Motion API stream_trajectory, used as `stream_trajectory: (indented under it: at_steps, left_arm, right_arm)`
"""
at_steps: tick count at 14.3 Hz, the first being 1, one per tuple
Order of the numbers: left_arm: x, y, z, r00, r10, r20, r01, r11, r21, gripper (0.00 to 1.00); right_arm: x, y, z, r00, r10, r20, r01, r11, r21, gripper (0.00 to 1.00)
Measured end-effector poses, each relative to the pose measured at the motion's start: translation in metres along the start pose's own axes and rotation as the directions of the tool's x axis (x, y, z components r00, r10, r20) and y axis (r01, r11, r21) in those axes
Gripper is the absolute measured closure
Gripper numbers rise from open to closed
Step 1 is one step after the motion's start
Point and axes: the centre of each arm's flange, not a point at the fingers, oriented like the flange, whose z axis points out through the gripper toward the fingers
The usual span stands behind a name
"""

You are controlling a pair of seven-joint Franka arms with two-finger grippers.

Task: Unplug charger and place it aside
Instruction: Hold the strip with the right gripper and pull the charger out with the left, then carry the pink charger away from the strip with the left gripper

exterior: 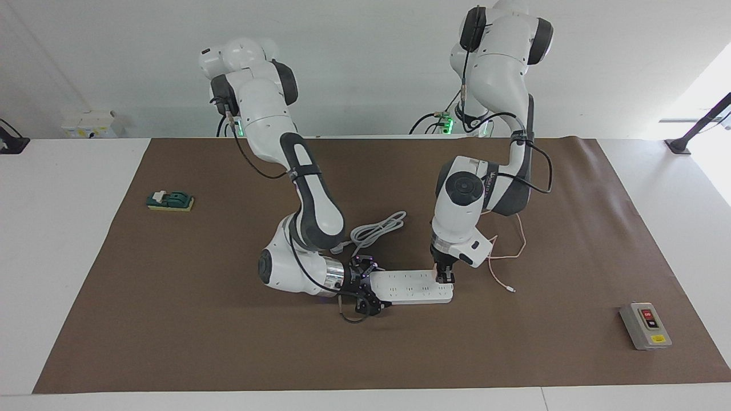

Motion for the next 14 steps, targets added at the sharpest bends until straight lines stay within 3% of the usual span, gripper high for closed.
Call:
stream_trajectory:
  at_steps: [3,8,11,14]
  left_arm:
    - [0.002,0.007,-0.017,1.000,0.024,-0.007,-0.024,0.999,0.031,0.69]
    - [0.045,0.022,-0.065,0.998,0.058,-0.024,-0.057,0.998,0.040,0.69]
    - [0.046,0.020,-0.061,0.982,0.190,-0.020,-0.189,0.981,0.055,0.69]
    - [0.071,0.015,-0.062,0.922,0.387,-0.006,-0.385,0.919,0.079,0.69]
  right_arm:
    - [0.000,0.000,0.000,1.000,0.000,0.000,0.000,1.000,0.001,0.04]
    - [0.000,0.000,0.000,1.000,0.000,-0.001,0.000,1.000,0.001,0.04]
    - [0.000,0.000,0.001,1.000,-0.001,-0.004,0.001,1.000,0.007,0.01]
    - [-0.001,0.000,0.003,1.000,-0.002,-0.008,0.002,1.000,0.012,0.00]
